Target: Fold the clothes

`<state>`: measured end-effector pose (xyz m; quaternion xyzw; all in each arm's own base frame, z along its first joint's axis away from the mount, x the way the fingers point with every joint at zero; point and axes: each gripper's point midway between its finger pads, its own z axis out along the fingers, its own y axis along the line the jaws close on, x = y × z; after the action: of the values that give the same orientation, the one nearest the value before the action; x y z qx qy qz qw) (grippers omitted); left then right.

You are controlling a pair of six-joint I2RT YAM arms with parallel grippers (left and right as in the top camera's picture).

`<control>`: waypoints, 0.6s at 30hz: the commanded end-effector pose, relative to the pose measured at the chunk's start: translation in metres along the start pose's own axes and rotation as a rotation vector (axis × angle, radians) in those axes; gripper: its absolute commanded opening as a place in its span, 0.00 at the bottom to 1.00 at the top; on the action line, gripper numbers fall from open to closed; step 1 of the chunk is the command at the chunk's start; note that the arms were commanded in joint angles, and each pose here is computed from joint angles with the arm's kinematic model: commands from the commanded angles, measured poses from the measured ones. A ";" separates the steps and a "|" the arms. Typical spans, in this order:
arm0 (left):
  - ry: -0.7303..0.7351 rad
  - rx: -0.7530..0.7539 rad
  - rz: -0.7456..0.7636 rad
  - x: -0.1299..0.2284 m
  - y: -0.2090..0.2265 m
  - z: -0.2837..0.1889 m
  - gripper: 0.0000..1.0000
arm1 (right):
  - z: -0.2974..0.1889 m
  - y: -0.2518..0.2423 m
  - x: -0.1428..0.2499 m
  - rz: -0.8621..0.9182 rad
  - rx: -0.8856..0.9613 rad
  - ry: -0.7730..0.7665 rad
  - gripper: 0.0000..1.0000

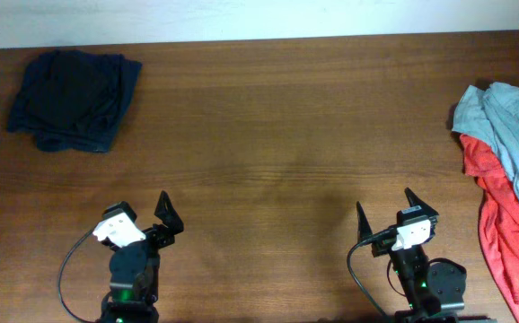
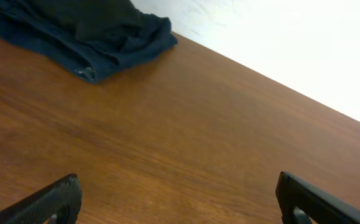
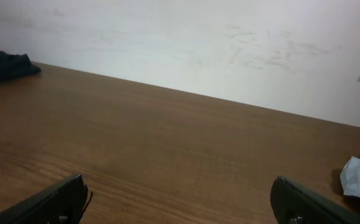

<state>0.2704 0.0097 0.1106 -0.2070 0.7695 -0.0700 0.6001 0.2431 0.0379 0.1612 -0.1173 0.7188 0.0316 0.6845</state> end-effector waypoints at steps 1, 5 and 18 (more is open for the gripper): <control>-0.032 -0.040 -0.004 -0.007 0.010 -0.003 0.99 | 0.000 -0.002 0.002 0.012 0.011 0.003 0.99; -0.030 -0.065 -0.006 -0.006 0.018 -0.009 0.99 | 0.000 -0.002 0.002 0.012 0.011 0.003 0.99; -0.026 -0.097 0.108 -0.005 0.028 -0.019 1.00 | 0.000 -0.002 0.002 0.012 0.011 0.003 0.99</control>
<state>0.2483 0.0308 0.1048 -0.2108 0.7781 -0.0189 0.5914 0.2431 0.0378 0.1612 -0.1173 0.7188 0.0313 0.6845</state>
